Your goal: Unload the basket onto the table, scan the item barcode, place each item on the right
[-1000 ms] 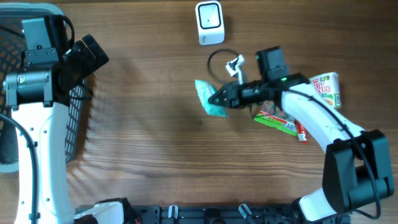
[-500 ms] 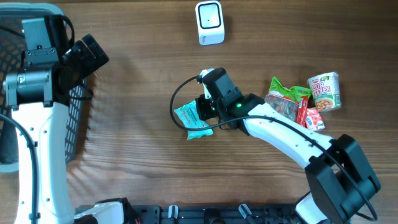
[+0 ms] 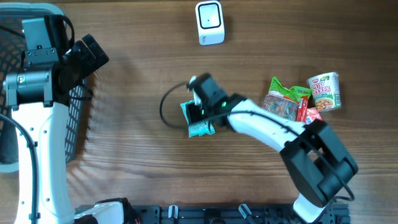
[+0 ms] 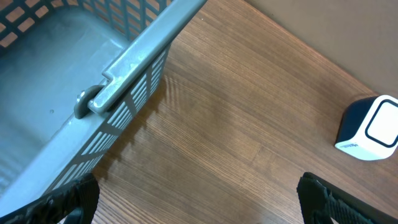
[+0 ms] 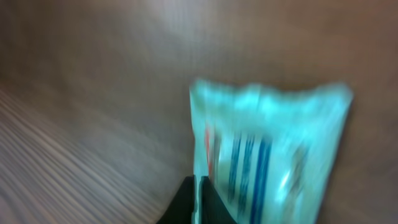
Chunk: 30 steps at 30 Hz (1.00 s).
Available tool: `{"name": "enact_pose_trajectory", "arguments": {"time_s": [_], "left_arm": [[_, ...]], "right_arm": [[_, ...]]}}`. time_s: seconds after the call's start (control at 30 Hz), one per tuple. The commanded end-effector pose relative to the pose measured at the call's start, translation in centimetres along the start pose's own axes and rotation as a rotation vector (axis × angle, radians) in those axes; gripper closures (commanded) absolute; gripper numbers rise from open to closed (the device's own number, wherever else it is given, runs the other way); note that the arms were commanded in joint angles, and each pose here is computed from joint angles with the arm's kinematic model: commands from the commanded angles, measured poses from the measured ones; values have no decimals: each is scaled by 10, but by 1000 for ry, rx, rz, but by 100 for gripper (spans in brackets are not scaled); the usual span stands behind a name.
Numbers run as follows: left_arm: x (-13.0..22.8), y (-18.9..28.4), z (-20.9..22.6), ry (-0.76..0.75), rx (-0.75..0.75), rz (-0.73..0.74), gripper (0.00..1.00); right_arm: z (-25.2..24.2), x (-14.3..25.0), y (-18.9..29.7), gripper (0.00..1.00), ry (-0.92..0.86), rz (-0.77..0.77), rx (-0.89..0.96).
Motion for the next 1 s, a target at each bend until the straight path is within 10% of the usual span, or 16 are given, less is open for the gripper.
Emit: {"name": "enact_pose_trajectory", "arguments": {"time_s": [0.0, 0.2, 0.37, 0.97], "left_arm": [[-3, 5, 2, -1, 3, -17, 0], [-3, 5, 2, -1, 3, -17, 0], [-3, 5, 2, -1, 3, -17, 0], [-3, 5, 2, -1, 3, -17, 0]], "right_arm": [[5, -40, 27, 66, -8, -44, -80], [-39, 5, 42, 27, -313, 254, 90], [-51, 34, 29, 46, -618, 315, 134], [-15, 52, 1, 49, -646, 140, 184]]}}
Point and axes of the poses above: each gripper's point midway between its finger pads, its own y axis back along the fingers, its own z axis along the line the jaws close on, x = y × z, the point moved 7 cm from there along y, back along the fingers, and after that the axes turned 8 degrees about -y, right-handed, at the moved point
